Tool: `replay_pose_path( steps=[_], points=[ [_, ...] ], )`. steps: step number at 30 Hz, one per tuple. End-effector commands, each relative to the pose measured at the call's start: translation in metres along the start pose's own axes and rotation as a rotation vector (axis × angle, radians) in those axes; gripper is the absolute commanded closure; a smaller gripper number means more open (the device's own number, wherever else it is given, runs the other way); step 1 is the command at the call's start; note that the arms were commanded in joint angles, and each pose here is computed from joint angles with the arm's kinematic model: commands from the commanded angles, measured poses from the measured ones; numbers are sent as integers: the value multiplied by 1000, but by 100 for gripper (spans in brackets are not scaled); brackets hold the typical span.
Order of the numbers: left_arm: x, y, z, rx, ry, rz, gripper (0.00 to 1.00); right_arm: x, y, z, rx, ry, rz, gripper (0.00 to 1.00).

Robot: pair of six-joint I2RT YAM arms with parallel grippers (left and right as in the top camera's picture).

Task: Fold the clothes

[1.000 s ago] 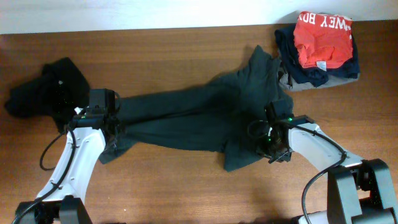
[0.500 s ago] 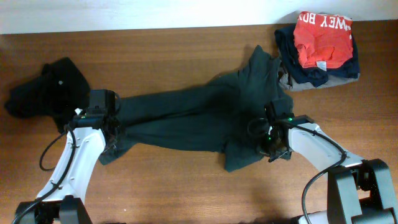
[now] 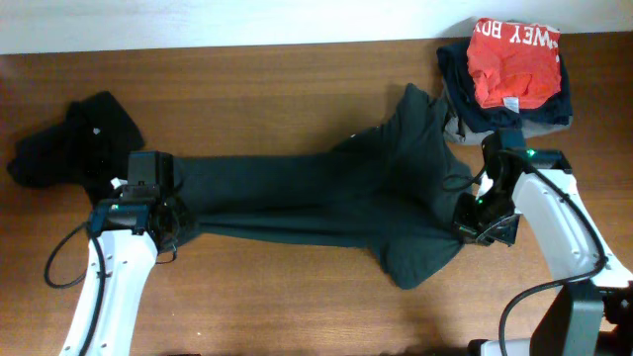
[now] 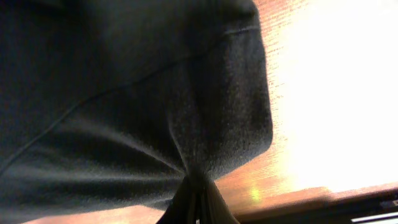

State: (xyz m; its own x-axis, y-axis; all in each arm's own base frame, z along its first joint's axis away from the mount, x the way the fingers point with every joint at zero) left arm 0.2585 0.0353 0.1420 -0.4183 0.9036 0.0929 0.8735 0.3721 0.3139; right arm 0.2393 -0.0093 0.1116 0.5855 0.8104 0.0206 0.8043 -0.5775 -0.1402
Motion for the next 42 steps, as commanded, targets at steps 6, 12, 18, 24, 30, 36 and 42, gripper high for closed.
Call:
replay_pose_path(
  steps=[6,12,18,24,30,36,42],
  points=[
    [-3,11,-5,-46,-29,0,99,31,31,-25,-156,163,-96,96],
    [-11,30,-2,-122,-55,-16,100,50,58,-35,-289,249,-119,96],
    [-19,40,16,-119,-53,-15,99,70,80,-49,-416,331,-152,96],
    [-25,34,56,-14,-14,8,99,91,102,-65,-532,433,-184,96],
    [-29,30,80,36,5,19,100,110,114,-79,-606,531,-226,96],
    [-30,31,89,40,20,21,99,138,118,-73,-641,559,-284,96],
    [-22,35,92,17,81,22,99,146,125,-36,-601,470,-281,96]
  ],
)
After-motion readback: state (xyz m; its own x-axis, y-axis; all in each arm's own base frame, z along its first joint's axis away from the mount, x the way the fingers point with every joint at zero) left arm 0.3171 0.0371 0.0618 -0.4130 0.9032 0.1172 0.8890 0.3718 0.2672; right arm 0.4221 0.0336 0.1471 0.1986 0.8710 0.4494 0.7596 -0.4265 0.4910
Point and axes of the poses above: each gripper's point midway between its finger pads, its own z axis out along the fingers, its own x axis along the line the jaws close on, y = z × x, the point moved 3 cm from there along -z, back along the fingers, and after that the axes turned 11 degrees about z, right-handed, at the moved point
